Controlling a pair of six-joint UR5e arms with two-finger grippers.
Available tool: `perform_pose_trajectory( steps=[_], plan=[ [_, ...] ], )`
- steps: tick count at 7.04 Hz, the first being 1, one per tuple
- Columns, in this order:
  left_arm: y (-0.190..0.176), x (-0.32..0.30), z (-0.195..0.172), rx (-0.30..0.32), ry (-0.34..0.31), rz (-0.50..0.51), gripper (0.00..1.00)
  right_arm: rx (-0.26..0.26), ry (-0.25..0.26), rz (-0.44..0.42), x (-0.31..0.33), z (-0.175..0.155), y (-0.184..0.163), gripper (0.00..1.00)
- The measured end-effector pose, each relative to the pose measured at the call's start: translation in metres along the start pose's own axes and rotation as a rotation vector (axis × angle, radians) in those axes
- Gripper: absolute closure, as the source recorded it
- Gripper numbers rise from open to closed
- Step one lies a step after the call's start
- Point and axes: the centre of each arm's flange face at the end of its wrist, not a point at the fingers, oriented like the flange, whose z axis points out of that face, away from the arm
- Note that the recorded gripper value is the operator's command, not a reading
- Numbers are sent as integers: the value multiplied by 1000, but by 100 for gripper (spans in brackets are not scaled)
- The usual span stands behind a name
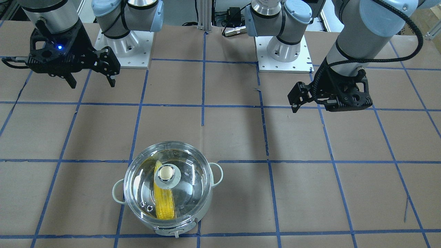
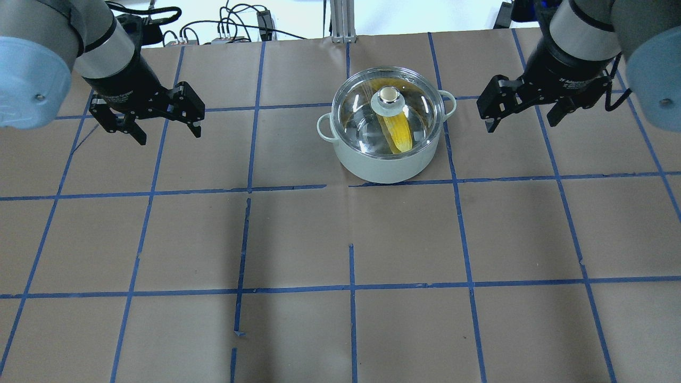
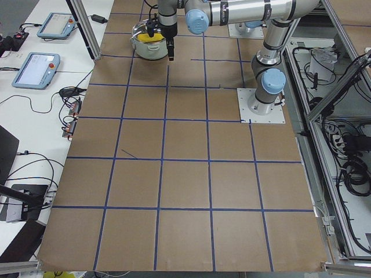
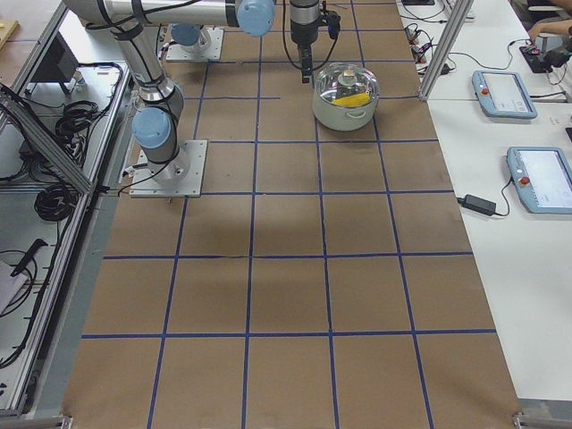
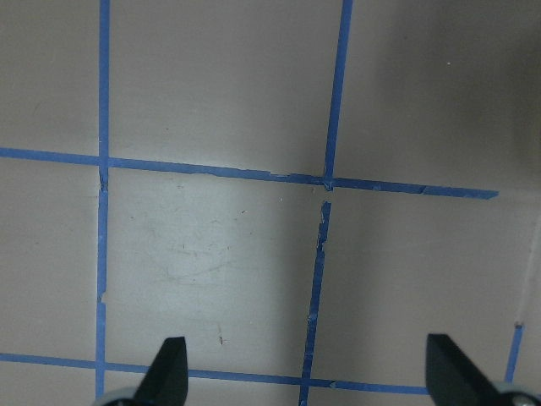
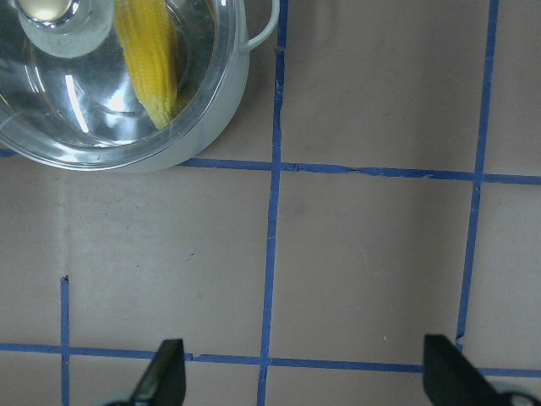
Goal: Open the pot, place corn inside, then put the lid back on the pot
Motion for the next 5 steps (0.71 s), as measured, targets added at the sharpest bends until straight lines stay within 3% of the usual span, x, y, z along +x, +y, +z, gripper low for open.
perform_pose_trajectory(
  steps=[5],
  plan=[
    [4,0,-6,12,7,-1,0,2,0,1,0,-1,0,0]
  ],
)
